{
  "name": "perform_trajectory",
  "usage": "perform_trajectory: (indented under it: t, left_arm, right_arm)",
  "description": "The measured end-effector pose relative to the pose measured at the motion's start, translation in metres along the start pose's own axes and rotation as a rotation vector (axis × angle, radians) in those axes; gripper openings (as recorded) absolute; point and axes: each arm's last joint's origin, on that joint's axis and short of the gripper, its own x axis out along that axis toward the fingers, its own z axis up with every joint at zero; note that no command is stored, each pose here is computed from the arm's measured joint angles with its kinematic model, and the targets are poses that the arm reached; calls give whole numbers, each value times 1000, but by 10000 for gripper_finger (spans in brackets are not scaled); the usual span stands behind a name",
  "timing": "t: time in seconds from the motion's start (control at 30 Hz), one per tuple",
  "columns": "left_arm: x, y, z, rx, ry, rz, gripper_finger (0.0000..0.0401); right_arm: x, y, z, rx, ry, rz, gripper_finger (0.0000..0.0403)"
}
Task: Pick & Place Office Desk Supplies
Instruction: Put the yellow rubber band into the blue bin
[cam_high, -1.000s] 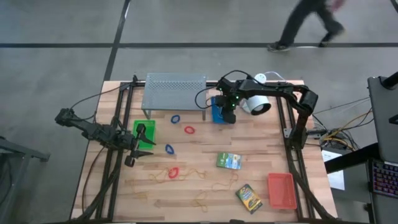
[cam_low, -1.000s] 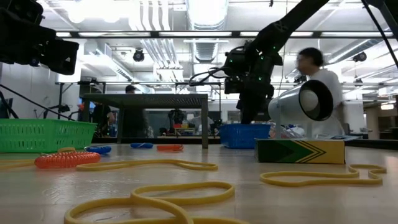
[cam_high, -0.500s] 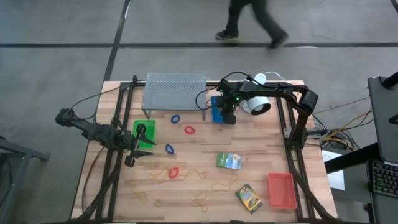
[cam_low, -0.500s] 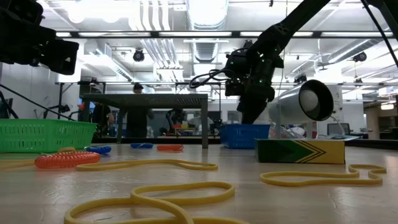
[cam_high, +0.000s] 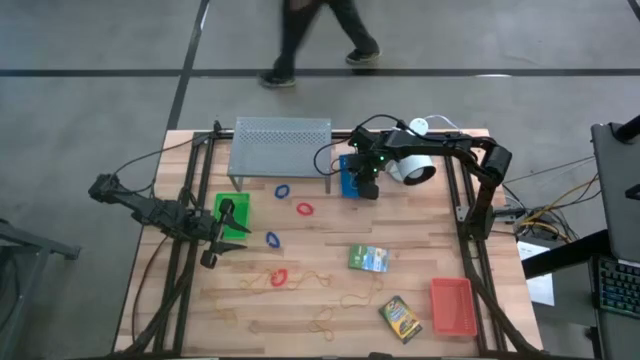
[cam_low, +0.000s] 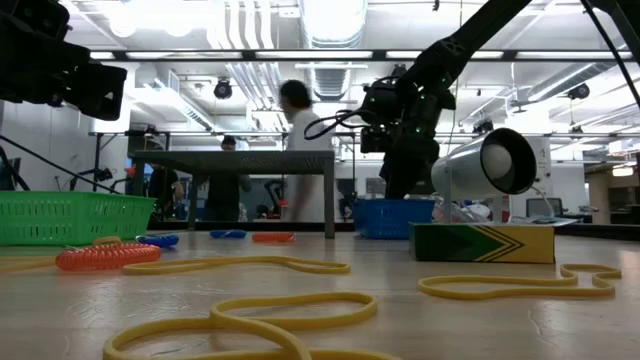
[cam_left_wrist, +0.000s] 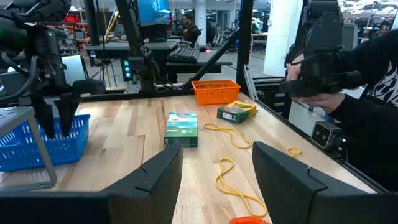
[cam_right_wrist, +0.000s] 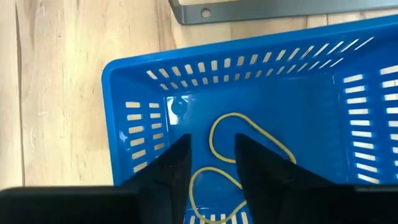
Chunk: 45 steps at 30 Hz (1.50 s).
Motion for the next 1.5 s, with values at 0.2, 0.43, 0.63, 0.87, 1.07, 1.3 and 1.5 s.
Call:
perform_trajectory:
  t: [0.2, 0.43, 0.63, 0.87, 1.07, 1.3, 1.5]
  left_arm:
    - [0, 0, 0, 0, 0, 0, 200]
    - [0, 0, 0, 0, 0, 0, 200]
    - [0, 0, 0, 0, 0, 0, 200]
    - [0, 0, 0, 0, 0, -1, 200]
    - [0, 0, 0, 0, 0, 0, 200]
    - [0, 0, 0, 0, 0, 0, 201]
    - [0, 0, 0, 0, 0, 0, 201]
  right_arm:
    - [0, 0, 0, -1, -4, -1, 162]
    - [-13, 3, 3, 14, -43, -16, 156]
    - [-45, 12, 10, -8, -139, -54, 153]
    - [-88, 36, 18, -88, -295, -95, 155]
    - [-111, 68, 27, -192, -413, -90, 155]
    - [-118, 108, 29, -301, -524, -75, 155]
    - [-105, 146, 20, -298, -613, -93, 155]
